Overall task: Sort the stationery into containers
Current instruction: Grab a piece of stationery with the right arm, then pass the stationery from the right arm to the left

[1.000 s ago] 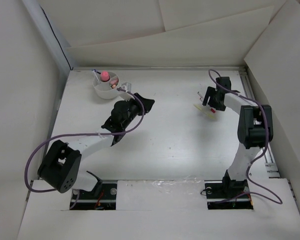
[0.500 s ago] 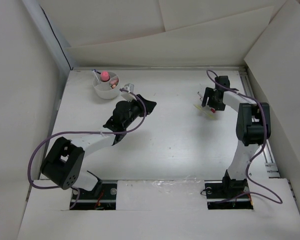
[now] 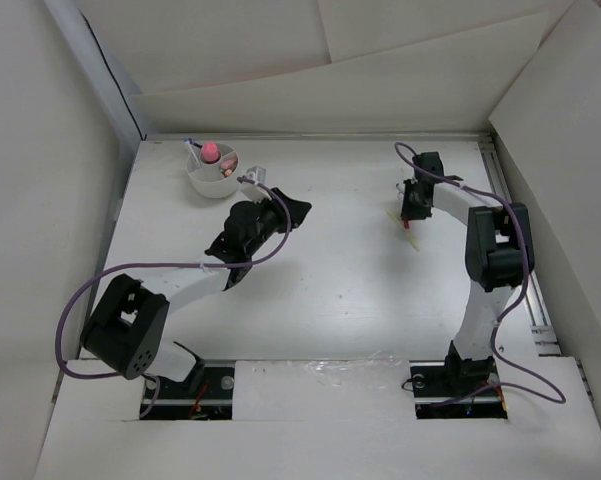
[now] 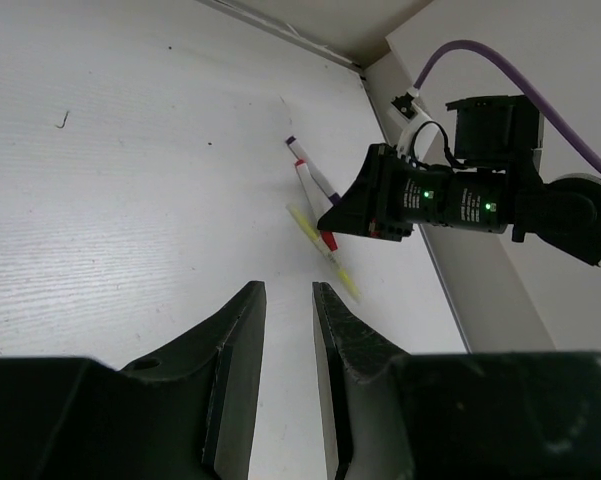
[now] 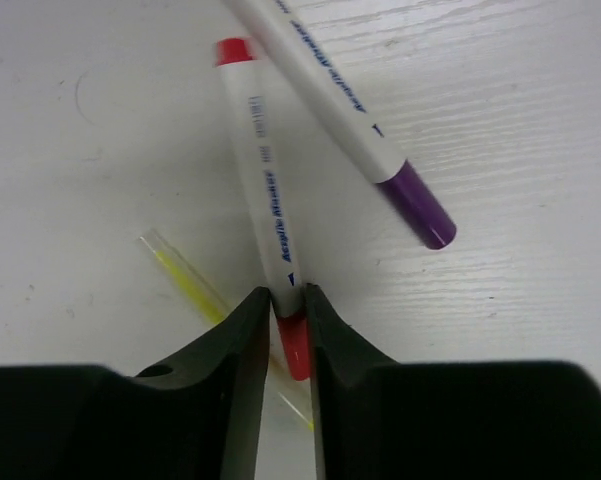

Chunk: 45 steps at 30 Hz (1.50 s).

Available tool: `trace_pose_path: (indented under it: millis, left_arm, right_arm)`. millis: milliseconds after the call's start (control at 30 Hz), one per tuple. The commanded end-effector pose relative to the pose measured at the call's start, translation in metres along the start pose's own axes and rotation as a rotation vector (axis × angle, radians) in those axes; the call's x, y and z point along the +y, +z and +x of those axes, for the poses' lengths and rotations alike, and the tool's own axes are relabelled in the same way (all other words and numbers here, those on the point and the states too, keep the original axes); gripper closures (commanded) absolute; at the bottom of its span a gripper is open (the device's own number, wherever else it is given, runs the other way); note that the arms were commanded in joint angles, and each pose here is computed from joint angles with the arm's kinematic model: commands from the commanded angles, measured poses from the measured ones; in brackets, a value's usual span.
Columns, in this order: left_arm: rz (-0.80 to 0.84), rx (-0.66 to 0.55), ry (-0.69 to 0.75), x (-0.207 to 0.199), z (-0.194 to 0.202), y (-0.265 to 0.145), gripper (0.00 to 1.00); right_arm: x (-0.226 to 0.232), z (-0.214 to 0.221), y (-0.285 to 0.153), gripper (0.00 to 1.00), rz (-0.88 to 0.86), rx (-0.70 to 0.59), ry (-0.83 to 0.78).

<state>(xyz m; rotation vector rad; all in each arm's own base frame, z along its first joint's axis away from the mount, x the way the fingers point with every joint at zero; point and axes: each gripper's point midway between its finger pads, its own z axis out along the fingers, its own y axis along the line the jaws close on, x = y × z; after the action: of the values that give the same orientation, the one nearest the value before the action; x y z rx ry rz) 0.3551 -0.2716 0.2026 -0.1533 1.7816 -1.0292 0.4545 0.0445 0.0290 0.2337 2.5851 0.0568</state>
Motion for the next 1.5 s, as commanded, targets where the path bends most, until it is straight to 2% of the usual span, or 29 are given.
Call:
trace_pose_path:
  millis: [0,267,433,633,867,933,1033,1233,1467]
  left_arm:
    - [0.071,-0.068,0.001,-0.02,-0.022,-0.007,0.77]
    - [0.065,-0.074,0.0,-0.021,-0.028,-0.011,0.77]
    - [0.01,-0.083,0.01,-0.012,-0.035,-0.011,0.77]
    - [-0.05,-0.072,0.028,-0.011,-0.044,-0.007,0.74]
    - [-0.113,-0.014,0.034,-0.008,-0.049,0.015,0.66]
    - [-0.096,-0.001,0.032,-0.012,-0.053,0.02,0.64]
    - [-0.06,0.064,-0.006,-0.016,-0.038,0.026,0.63]
    - [0.005,0.095,-0.048,-0.025,-0.029,0.022,0.57]
    - [-0.033,0.113,-0.042,-0.02,-0.027,0.028,0.56]
  right_arm:
    - [0.006,-0.013,-0.007,0.76,0.011,-0.034,-0.018]
    - [0.006,-0.012,-0.005,1.0,0.01,-0.024,-0.039]
    - [0.025,-0.027,-0.023,1.0,-0.033,-0.089,-0.069]
    - [0.071,-0.046,-0.082,1.0,-0.18,-0.236,-0.115]
    - [0.152,-0.027,-0.151,1.0,-0.501,-0.346,-0.234]
    - [0.176,-0.011,-0.164,1.0,-0.61,-0.333,-0.281]
    - [0.2,-0.002,-0.181,1.0,-0.705,-0.337,-0.315]
    - [0.226,0.022,-0.193,1.0,-0.81,-0.308,-0.374]
    - [0.249,0.047,-0.204,1.0,-0.92,-0.271,-0.451]
